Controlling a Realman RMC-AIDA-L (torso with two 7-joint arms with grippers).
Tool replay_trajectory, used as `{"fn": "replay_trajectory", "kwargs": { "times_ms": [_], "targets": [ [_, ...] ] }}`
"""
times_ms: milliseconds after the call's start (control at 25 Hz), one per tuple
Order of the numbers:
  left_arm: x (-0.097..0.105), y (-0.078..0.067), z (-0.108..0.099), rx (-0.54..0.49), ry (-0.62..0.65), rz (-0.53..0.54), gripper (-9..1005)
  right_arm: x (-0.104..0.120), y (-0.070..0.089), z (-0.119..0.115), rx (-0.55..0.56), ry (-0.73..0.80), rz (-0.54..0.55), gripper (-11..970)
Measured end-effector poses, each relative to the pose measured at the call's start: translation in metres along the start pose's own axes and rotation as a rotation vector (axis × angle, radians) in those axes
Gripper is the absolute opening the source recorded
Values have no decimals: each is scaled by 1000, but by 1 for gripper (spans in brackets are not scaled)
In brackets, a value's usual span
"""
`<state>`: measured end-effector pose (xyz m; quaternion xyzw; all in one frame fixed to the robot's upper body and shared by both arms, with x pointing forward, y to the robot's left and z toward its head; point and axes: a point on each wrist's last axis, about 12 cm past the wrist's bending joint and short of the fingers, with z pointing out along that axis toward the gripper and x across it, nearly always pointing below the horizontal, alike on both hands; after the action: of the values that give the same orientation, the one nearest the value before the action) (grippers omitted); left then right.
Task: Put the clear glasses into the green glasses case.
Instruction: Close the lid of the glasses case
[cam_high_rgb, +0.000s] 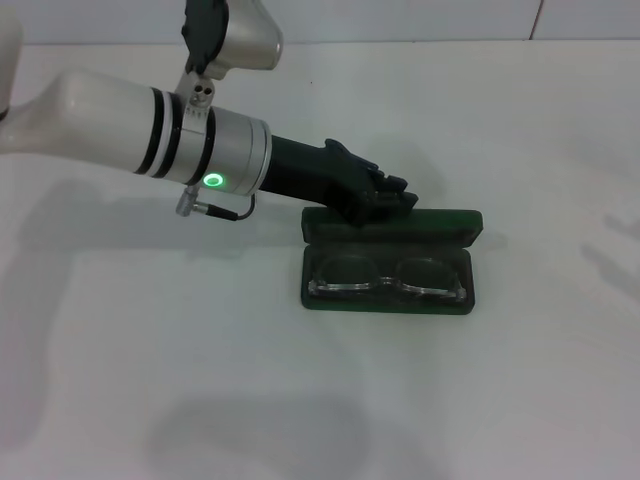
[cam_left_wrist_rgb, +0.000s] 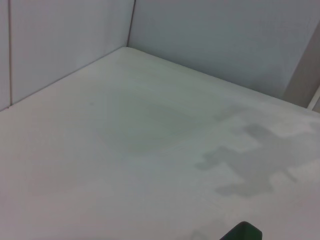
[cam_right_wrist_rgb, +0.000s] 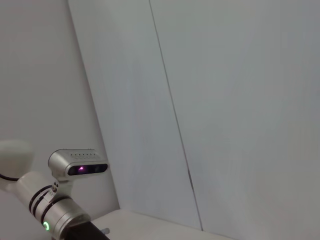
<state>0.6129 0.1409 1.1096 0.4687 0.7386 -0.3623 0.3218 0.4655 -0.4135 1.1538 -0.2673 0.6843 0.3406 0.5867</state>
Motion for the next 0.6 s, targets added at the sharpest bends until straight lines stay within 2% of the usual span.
{"fn": "replay_trajectory", "kwargs": {
  "times_ms": [600],
  "targets": [
    [6,-3,3,16,30,7,220,3,-1,3,-10,-14,10,533]
  ]
}}
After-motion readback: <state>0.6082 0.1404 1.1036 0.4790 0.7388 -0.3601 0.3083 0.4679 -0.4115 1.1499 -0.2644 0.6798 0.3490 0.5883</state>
